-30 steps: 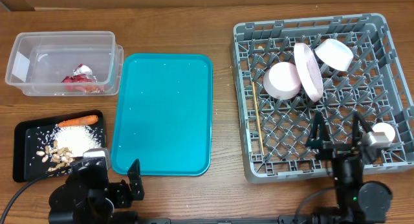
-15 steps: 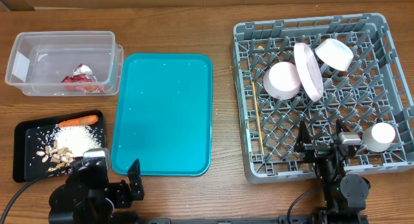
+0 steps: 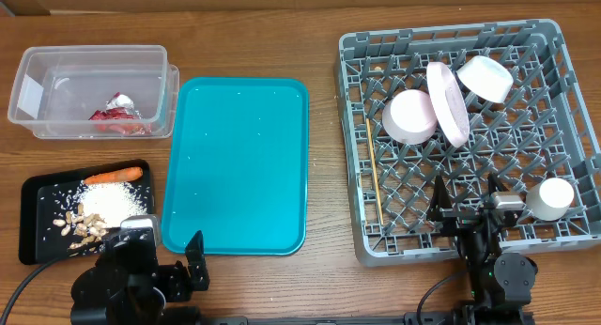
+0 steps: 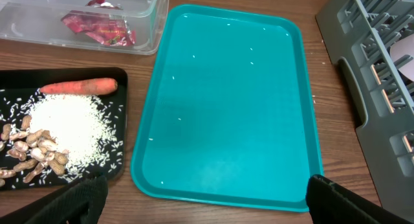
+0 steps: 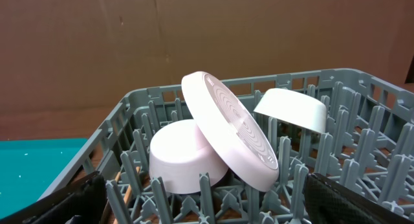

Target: Sort waste into correct bins and load items into the dishwasher

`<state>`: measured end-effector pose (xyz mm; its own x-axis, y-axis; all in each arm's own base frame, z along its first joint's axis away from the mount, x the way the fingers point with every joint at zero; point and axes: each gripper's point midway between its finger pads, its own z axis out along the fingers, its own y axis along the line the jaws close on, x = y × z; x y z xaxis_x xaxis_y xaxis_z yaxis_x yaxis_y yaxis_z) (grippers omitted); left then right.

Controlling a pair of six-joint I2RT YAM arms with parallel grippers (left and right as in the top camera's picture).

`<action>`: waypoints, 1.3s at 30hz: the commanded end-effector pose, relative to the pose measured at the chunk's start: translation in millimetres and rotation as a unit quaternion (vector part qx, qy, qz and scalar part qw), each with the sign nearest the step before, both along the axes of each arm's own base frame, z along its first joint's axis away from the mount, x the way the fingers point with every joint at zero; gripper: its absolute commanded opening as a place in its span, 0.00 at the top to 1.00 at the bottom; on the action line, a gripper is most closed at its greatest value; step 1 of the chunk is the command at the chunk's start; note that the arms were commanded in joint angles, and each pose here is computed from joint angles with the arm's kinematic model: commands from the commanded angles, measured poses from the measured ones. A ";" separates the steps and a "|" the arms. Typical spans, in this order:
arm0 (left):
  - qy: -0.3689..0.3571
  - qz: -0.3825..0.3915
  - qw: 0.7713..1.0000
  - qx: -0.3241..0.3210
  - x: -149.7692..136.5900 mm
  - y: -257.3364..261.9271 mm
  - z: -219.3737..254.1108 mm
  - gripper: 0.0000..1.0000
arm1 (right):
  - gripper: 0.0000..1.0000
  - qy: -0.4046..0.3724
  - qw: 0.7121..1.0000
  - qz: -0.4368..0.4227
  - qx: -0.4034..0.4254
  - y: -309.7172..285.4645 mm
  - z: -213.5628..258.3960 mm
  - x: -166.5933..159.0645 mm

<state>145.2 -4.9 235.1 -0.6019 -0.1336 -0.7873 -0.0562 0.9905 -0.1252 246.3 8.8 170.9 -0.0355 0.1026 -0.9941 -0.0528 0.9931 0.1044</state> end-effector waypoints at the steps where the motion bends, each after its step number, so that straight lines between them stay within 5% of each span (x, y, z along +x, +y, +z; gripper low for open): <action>1: -0.001 0.005 1.000 -0.003 -0.2 0.8 -0.1 0.00 | 0.00 -0.005 1.000 0.002 -0.002 1.2 -0.1 -0.1; 6: -0.004 0.009 1.000 0.007 3.1 4.2 -2.2 0.00 | 0.00 -0.005 1.000 0.002 -0.002 1.2 -0.1 -0.1; 10: -0.052 0.019 0.998 0.018 37.7 10.6 -24.8 0.00 | 0.00 -0.005 1.000 0.002 -0.002 1.2 -0.1 -0.1; 21: -0.310 0.053 0.948 0.045 99.4 24.2 -58.7 0.00 | 0.00 -0.005 1.000 0.002 -0.002 1.2 -0.1 -0.1; 39: -0.282 0.034 0.958 0.039 100.7 17.6 -78.5 0.00 | 0.00 -0.005 1.000 0.002 -0.002 1.2 -0.3 -0.1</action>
